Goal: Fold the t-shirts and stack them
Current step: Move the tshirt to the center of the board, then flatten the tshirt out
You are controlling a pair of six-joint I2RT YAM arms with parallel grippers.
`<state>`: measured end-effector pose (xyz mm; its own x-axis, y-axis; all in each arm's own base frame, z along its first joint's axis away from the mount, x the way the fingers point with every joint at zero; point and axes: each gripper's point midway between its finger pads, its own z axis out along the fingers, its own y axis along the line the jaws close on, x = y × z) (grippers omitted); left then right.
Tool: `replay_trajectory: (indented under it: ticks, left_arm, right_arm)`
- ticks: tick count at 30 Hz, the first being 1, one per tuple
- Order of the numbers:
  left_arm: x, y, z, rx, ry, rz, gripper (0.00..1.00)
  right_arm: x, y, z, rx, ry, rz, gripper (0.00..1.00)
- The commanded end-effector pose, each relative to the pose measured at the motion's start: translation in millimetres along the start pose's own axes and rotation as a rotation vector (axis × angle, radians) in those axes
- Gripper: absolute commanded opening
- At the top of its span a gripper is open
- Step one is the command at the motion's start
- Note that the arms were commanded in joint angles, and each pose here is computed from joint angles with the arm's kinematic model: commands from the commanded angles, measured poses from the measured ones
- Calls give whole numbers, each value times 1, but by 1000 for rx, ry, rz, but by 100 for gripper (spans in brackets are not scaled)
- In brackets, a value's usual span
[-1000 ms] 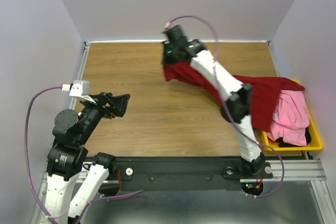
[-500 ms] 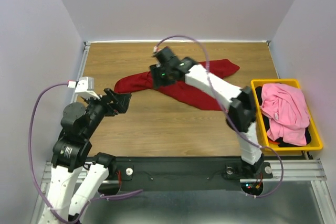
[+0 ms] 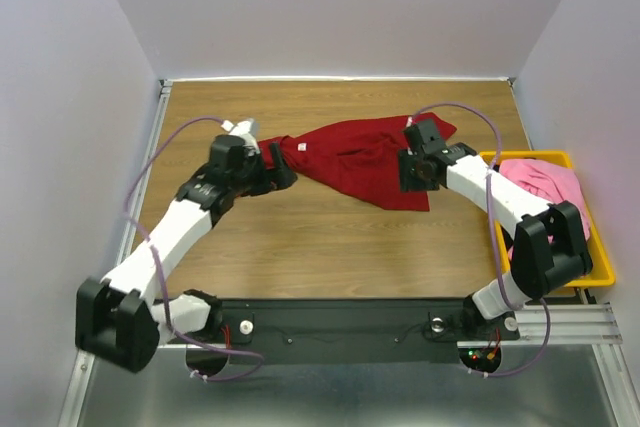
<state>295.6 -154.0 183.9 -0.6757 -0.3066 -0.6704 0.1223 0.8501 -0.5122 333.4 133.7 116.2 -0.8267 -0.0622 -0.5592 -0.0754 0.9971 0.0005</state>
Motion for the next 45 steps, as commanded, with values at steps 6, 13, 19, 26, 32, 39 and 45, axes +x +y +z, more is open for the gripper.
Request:
replay_trajectory:
  ticks: [6, 13, 19, 26, 32, 39, 45]
  left_arm:
    - [-5, -75, 71, 116, 50, 34, 98]
    - [-3, -63, 77, 59, 33, 60, 98]
    - [1, -38, 54, 9, -16, 45, 98]
    - [13, -2, 26, -57, -49, 25, 99]
    - [10, 29, 4, -124, -86, 10, 99]
    - [5, 47, -28, -180, -137, -8, 99]
    - [14, 57, -47, -216, -167, -52, 99]
  right_arm:
    - [-1, -58, 17, 58, -36, 230, 53]
    - [19, -44, 52, 12, 82, 219, 41]
    - [32, -42, 67, 8, 124, 204, 32]
    - [63, 5, 78, -28, 179, 139, 23]
    - [114, 136, 58, -245, 285, 49, 23]
    - [96, 316, 14, -539, 213, -77, 25]
    - [17, 327, -20, -569, -10, -48, 31]
